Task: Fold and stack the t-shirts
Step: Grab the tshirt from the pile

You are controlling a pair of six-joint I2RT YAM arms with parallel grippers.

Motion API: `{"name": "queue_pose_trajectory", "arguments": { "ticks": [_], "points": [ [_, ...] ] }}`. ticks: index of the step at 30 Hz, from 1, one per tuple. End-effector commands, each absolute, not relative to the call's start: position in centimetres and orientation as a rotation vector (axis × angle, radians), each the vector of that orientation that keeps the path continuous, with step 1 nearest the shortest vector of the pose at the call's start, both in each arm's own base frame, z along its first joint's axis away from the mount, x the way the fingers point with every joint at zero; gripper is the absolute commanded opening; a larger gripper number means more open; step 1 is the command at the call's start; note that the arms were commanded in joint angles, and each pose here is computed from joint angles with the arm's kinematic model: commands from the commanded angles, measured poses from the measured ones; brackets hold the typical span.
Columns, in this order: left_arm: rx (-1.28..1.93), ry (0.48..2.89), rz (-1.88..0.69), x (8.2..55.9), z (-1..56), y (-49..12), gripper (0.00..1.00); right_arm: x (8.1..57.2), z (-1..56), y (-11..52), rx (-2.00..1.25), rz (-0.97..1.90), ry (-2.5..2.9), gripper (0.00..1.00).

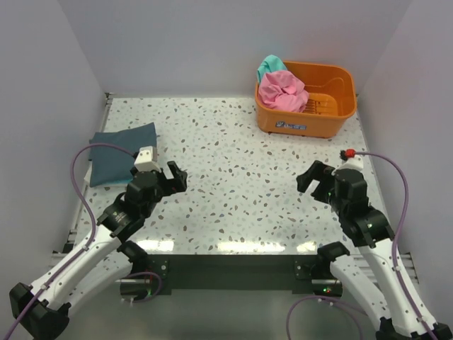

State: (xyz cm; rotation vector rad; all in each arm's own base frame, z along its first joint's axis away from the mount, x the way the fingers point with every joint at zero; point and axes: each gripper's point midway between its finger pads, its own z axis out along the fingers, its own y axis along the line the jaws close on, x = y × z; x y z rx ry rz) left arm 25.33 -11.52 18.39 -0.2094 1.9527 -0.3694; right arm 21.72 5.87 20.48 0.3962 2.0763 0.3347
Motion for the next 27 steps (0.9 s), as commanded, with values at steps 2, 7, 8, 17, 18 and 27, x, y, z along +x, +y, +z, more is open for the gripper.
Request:
{"name": "queue_pose_trajectory", "arguments": {
  "ticks": [2,7,8,17,18,27],
  "points": [
    [-0.264,1.926,-0.361,25.6,18.7,-11.1,1.00,25.1,24.7,7.8,0.315,0.426,1.945,0.99],
    [-0.267,1.938,-0.340,25.8,18.2,-11.0,1.00,32.4,28.1,9.6,0.221,0.376,1.878,0.99],
    [-0.272,1.942,-0.334,25.8,18.1,-10.9,1.00,35.6,28.3,10.7,0.205,0.356,1.923,0.99],
    [-0.276,1.967,-0.293,26.1,17.1,-10.7,1.00,55.5,29.3,13.2,0.046,0.096,2.015,0.99],
    [-0.278,1.966,-0.290,26.1,17.1,-10.7,1.00,57.8,25.2,13.5,0.051,0.098,2.090,0.98],
    [-0.278,1.972,-0.268,26.5,16.9,-10.6,1.00,65.3,22.4,13.8,0.019,0.237,1.982,0.87]
  ]
}}
